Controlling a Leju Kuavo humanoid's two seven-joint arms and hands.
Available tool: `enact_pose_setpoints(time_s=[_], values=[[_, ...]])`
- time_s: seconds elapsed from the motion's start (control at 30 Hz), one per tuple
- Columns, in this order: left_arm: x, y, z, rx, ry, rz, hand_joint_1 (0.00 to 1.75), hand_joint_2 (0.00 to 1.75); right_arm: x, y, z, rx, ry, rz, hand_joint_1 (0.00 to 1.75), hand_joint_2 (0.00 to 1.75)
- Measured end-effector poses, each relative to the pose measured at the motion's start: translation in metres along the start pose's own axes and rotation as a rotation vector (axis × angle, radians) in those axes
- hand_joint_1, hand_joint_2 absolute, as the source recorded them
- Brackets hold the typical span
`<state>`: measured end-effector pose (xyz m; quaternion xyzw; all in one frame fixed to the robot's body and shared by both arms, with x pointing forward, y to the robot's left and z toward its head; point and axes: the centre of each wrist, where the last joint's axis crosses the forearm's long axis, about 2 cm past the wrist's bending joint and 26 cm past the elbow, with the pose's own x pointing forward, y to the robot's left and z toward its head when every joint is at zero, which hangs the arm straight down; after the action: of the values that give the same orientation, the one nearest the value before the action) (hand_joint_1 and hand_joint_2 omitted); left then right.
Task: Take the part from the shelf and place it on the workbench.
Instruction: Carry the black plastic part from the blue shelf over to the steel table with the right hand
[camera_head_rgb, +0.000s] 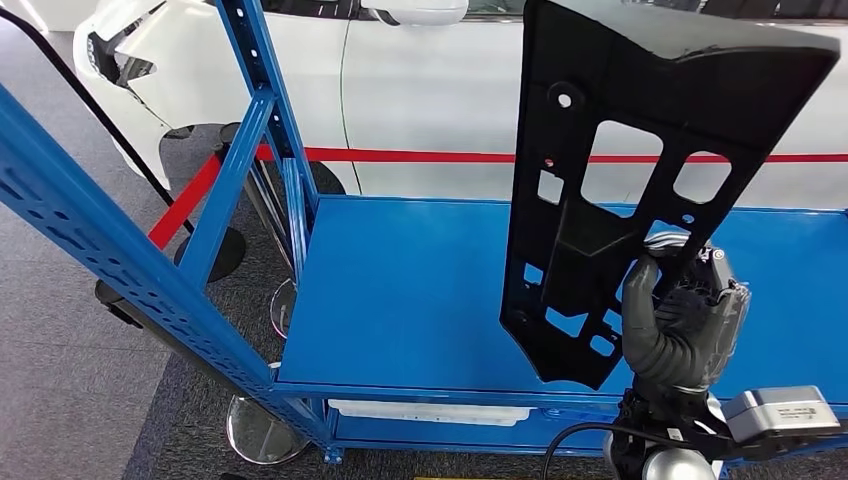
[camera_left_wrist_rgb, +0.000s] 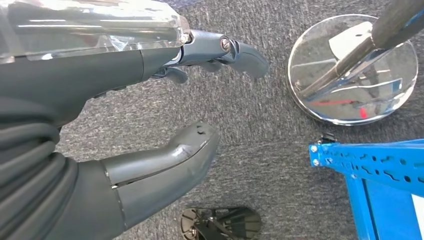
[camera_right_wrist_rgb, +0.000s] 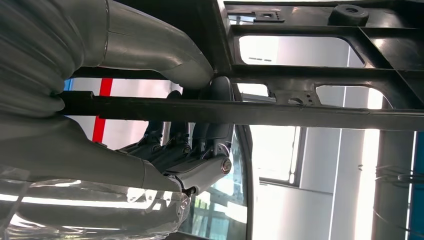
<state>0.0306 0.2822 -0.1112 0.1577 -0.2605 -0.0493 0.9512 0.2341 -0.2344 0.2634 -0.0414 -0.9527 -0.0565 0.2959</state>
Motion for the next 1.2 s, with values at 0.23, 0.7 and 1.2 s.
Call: enact_pose_setpoints(time_s=[0.23, 0.7, 1.2], values=[[0.001, -0.001, -0.001, -0.031, 0.012, 0.038, 0.00, 1.75, 0.001, -0.001, 0.004, 0.004, -0.005, 0.009, 1.75, 1.75], [0.002, -0.001, -0.001, -0.035, 0.058, 0.071, 0.00, 1.75, 0.006, -0.003, 0.012, 0.003, -0.049, -0.025, 1.75, 1.75], [0.001, 0.000, -0.001, -0.061, 0.104, 0.064, 0.00, 1.75, 0.023, -0.014, 0.015, -0.032, -0.099, -0.064, 1.75, 1.75]])
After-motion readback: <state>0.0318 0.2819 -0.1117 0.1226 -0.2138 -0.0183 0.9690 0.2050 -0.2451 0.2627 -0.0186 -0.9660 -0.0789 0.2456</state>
